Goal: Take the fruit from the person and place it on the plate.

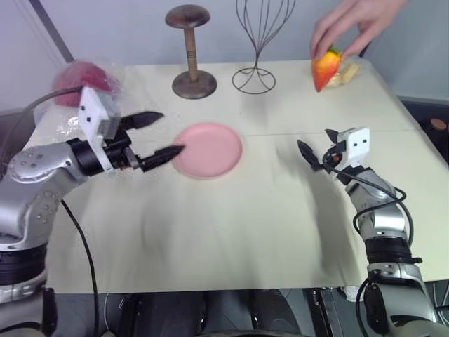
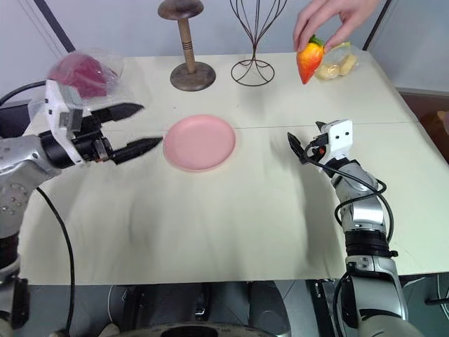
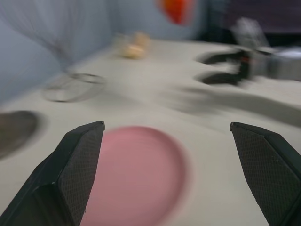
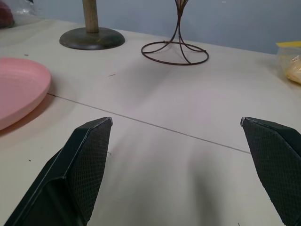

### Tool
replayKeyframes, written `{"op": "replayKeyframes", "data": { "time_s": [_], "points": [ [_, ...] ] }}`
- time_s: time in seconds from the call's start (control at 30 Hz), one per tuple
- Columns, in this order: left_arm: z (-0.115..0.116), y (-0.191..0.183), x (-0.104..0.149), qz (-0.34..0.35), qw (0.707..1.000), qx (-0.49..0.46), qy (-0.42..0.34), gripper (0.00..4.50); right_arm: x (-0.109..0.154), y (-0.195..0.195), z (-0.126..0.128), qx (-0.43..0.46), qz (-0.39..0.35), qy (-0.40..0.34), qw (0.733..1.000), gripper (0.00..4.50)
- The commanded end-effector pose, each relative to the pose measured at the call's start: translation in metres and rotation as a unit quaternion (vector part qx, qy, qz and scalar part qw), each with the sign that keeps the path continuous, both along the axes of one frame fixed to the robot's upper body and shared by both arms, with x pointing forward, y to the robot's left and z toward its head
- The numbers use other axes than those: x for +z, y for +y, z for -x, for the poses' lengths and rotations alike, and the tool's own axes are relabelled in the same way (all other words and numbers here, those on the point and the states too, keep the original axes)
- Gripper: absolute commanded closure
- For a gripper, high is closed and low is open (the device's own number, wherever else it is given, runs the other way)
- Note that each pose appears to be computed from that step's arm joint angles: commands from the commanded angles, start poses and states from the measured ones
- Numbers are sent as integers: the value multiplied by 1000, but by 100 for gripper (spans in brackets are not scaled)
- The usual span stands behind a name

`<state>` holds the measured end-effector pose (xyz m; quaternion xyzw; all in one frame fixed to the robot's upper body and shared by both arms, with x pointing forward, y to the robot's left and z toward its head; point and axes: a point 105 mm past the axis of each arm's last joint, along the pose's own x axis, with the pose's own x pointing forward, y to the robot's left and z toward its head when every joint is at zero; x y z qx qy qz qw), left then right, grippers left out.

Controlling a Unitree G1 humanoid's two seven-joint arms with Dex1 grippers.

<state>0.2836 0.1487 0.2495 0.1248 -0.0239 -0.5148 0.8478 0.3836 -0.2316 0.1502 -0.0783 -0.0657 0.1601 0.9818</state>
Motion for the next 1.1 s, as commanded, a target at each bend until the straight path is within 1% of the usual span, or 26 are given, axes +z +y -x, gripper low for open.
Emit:
{"op": "replayKeyframes", "data": {
  "time_s": [0.03, 0.13, 0.17, 0.27, 0.33, 0.43, 0.63, 0.87, 0.97, 1.1],
  "points": [
    [-3, -4, 14, -8, 999, -13, -30, 3, 19, -3, 3, -7, 4, -34, 999, 0],
    [-12, -5, 10, 2, 1000, -2, -15, 3, 45, -1, 4, -17, 29, -20, 999, 0],
    [-14, -5, 8, 1, 1000, 2, -11, 3, 56, -1, 4, -24, 23, -17, 999, 0],
    [-17, -6, 4, 2, 1000, 2, -4, 3, 88, 3, 2, -40, -29, -13, 999, 0],
    [-19, -6, 2, 5, 1000, 3, -4, 3, 102, 5, -1, -49, -53, -3, 997, 0],
    [-22, -7, 4, 11, 1000, 7, -9, 3, 110, 6, -5, -64, -84, 13, 994, 0],
    [-23, -10, 8, 22, 999, 12, -26, 3, 130, 9, -14, -75, -123, 7, 990, 0],
    [-21, -7, 2, 24, 999, 27, -27, 3, 135, 7, -16, -77, -118, 6, 990, 0],
    [-20, -8, 2, 27, 999, 30, -27, 0, 133, 6, -16, -78, -116, 10, 990, 83],
    [-20, -8, 2, 29, 999, 32, -30, 0, 134, 8, -16, -72, -115, 9, 991, 286]
  ]
}}
